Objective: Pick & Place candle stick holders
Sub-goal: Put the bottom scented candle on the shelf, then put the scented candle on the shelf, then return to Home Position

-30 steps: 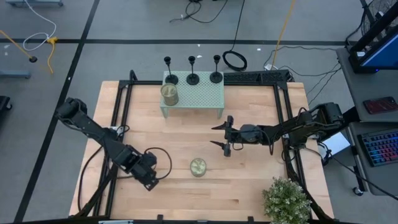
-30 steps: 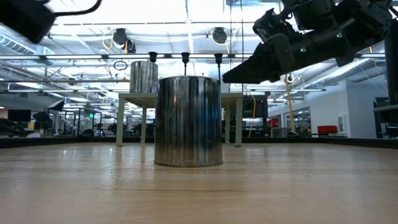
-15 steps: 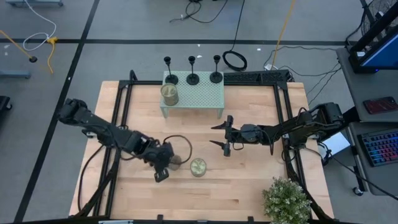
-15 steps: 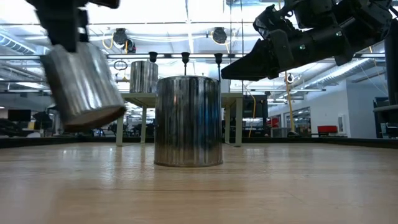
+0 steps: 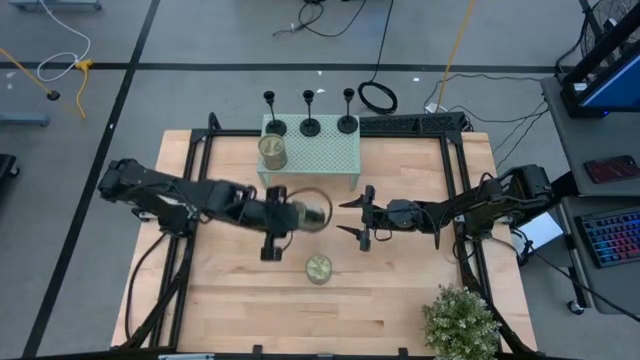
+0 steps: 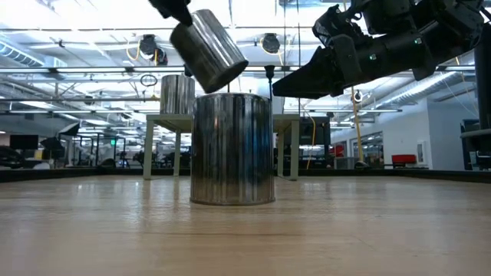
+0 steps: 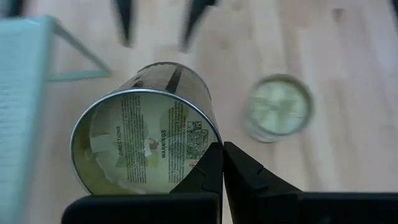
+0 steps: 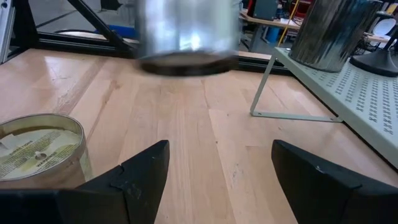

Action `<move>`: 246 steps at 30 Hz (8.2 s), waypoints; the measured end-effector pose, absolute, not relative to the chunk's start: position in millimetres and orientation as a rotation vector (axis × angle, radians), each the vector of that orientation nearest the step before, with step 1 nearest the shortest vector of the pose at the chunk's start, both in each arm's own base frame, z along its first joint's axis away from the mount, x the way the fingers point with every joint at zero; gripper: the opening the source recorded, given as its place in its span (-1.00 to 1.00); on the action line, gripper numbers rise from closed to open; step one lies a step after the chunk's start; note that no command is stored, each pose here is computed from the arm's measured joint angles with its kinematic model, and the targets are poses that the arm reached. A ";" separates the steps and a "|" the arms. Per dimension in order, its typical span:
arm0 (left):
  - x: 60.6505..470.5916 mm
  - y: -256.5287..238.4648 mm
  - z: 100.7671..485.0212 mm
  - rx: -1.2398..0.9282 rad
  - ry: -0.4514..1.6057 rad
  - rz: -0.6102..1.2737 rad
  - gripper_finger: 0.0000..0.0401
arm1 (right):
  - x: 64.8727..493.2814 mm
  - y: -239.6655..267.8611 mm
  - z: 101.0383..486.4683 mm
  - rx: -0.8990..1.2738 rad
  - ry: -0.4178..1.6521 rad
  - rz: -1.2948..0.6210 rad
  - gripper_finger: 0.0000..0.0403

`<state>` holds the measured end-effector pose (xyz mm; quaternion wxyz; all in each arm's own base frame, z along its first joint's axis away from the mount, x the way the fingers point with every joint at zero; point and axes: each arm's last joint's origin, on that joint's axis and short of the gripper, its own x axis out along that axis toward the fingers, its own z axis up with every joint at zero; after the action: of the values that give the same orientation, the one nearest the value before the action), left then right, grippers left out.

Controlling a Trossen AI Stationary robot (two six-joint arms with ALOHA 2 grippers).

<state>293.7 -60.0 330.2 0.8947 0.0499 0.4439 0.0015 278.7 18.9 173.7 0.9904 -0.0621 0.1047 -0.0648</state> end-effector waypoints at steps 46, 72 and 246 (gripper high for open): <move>349.1 138.1 350.1 0.124 1.218 0.160 -0.91 | 277.2 19.3 168.1 -0.107 0.267 -0.129 0.36; 347.7 112.9 371.7 0.249 1.139 0.228 -0.43 | 277.2 19.3 167.9 -0.113 0.270 -0.128 0.36; 95.1 -17.9 244.2 0.182 0.398 0.381 -0.88 | 117.0 -12.5 246.4 -0.223 0.073 0.041 -1.00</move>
<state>95.1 -17.9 244.2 0.9582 0.0898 0.1961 0.1880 117.0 -12.5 246.4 0.9929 -0.1112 0.0362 0.0206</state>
